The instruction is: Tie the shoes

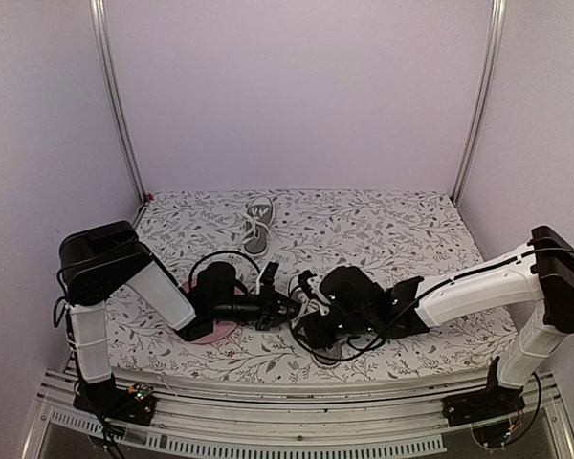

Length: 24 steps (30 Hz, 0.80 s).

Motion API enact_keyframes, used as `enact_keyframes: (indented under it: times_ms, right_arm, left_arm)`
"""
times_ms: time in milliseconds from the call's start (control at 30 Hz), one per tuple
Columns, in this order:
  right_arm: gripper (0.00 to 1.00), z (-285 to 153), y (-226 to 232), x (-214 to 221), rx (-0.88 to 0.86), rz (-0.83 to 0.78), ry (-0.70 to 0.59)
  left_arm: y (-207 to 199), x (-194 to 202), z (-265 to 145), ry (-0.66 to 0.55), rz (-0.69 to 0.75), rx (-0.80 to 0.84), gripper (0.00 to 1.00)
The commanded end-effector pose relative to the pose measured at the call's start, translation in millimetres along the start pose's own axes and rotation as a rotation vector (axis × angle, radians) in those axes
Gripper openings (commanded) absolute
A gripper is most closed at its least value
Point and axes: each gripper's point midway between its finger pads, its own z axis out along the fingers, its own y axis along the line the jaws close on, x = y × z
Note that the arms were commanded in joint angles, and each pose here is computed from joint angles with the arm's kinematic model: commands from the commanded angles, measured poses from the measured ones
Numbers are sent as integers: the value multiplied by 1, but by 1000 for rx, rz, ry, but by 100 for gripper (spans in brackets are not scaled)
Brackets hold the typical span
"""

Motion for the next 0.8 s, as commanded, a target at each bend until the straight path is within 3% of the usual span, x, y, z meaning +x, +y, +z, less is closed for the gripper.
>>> enact_keyframes:
  times_ms: [0, 400, 633, 767]
  right_arm:
    - [44, 19, 1, 1, 80, 32, -6]
    - [38, 36, -24, 11, 290, 36, 9]
    - [6, 30, -23, 7, 287, 61, -6]
    - [2, 14, -15, -3, 232, 48, -17]
  left_arm:
    - [-7, 3, 0, -7, 0, 24, 0]
    - [-7, 3, 1, -4, -4, 22, 0]
    - [-5, 2, 1, -5, -3, 17, 0]
    - [0, 1, 0, -14, -1, 0, 0]
